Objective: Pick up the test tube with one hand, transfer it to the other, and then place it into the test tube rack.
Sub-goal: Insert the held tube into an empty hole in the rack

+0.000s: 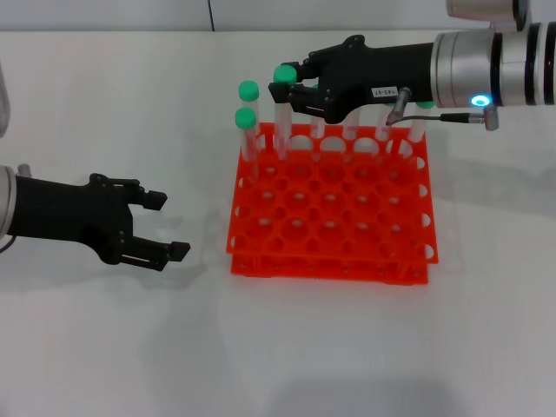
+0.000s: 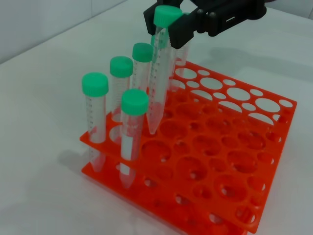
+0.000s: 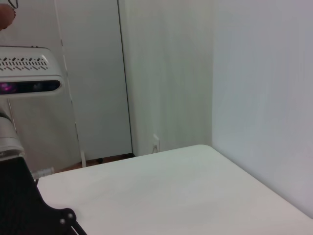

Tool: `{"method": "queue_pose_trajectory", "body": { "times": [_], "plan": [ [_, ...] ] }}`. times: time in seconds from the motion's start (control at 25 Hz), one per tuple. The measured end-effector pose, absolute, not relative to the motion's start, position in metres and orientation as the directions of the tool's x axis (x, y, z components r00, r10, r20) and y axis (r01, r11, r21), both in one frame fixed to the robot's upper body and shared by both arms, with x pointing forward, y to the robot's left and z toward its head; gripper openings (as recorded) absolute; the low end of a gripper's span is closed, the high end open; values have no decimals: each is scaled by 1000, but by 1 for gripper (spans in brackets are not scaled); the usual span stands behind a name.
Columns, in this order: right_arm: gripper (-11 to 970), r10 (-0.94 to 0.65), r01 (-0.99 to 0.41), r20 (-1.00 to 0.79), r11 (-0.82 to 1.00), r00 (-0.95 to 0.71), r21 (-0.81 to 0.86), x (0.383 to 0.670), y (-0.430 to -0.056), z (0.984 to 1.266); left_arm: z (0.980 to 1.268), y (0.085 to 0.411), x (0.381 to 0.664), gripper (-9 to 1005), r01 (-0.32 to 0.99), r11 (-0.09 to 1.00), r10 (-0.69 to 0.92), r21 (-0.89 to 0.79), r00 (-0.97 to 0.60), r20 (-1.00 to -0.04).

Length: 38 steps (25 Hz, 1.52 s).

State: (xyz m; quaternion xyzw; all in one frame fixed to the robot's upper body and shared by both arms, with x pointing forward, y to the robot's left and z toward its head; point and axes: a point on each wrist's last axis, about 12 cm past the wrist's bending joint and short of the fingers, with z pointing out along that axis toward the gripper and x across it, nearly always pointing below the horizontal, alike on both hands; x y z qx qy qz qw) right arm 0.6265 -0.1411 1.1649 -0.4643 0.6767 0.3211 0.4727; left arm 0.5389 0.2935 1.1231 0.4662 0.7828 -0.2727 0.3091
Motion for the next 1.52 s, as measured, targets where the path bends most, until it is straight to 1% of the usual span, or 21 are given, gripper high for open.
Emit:
{"method": "queue_pose_trajectory", "body": {
  "times": [0.52, 1.52],
  "plan": [
    [275, -358, -931, -928, 363, -104, -35, 626, -134, 1159, 1123, 293, 539, 875, 898, 417, 560, -139, -374, -739],
    [280, -366, -926, -919, 378, -147, -3, 627, -133, 1149, 1122, 293, 538, 876, 902, 411, 564, -134, -367, -740]
  ]
}}
